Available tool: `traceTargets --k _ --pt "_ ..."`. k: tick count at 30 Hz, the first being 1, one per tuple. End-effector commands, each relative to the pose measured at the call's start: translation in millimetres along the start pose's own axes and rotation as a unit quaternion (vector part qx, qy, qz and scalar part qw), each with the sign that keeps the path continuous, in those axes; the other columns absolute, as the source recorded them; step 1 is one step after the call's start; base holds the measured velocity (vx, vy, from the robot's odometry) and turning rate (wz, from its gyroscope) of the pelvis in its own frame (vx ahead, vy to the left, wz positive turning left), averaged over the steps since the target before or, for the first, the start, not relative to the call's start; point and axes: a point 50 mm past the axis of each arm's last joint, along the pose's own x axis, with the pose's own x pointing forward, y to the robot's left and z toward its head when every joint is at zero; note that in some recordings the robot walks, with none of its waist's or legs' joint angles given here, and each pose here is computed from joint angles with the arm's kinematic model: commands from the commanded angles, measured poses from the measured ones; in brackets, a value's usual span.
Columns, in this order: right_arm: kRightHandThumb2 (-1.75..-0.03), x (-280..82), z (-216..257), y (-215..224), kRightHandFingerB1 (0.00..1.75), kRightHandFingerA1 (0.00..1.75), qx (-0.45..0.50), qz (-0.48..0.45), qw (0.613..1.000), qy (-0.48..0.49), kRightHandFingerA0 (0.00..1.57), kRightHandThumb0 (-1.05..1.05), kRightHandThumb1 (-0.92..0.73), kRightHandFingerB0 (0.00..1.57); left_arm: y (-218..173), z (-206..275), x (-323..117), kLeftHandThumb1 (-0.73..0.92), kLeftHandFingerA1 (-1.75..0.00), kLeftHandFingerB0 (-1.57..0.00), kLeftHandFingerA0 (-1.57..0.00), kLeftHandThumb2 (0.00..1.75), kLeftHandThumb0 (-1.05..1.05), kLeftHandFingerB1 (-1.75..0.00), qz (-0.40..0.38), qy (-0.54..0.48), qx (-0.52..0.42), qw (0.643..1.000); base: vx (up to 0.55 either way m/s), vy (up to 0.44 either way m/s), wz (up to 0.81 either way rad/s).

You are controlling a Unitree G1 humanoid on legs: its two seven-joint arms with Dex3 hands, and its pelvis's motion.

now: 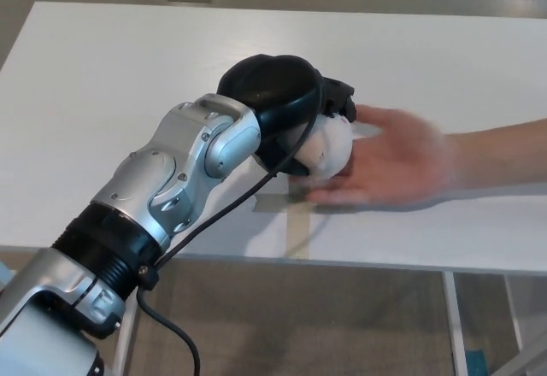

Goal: Use the left hand to take the pink dumpling toy on a person's hand and put it on the desk.

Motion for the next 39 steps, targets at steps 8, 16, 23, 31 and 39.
traceTargets --k 8,16,23,31,39 --pt "-0.89 -0.7 -3.5 -3.6 0.48 0.5 -0.006 0.002 1.0 0.005 0.32 -0.4 -0.58 0.29 1.8 -0.1 1.4 0.64 -1.53 -0.81 -0.75 0.63 -0.37 -0.56 0.007 -0.001 0.011 1.0 0.0 0.0 0.0" --pt "-0.89 -0.6 -3.7 -3.4 0.47 0.5 -0.001 0.001 1.0 0.008 0.31 -0.39 -0.57 0.25 2.5 -1.0 1.3 0.63 -1.55 -0.81 -0.74 0.6 -0.36 -0.54 0.007 0.0 0.013 1.0 0.0 0.0 0.0" --pt "-0.88 -0.6 -4.1 -3.3 0.48 0.5 0.001 -0.001 1.0 0.009 0.31 -0.4 -0.57 0.28 3.7 0.7 1.6 0.62 -1.53 -0.83 -0.76 0.63 -0.35 -0.6 0.007 -0.002 0.014 1.0 0.0 0.0 0.0" --pt "-0.89 -0.5 -2.6 -3.4 0.48 0.5 -0.006 -0.001 1.0 0.005 0.32 -0.39 -0.57 0.27 39.9 3.5 -1.6 0.73 -1.63 -0.89 -0.67 0.61 -0.27 -0.64 0.051 -0.02 0.014 0.998 0.0 0.0 0.0" --pt "-0.88 -0.7 -4.7 -2.4 0.48 0.5 -0.001 0.0 1.0 0.007 0.33 -0.41 -0.58 0.3 98.2 -1.4 -23.7 0.72 -1.62 -0.89 -0.68 0.62 -0.28 -0.61 0.152 -0.048 0.01 0.987 0.0 0.0 0.0"
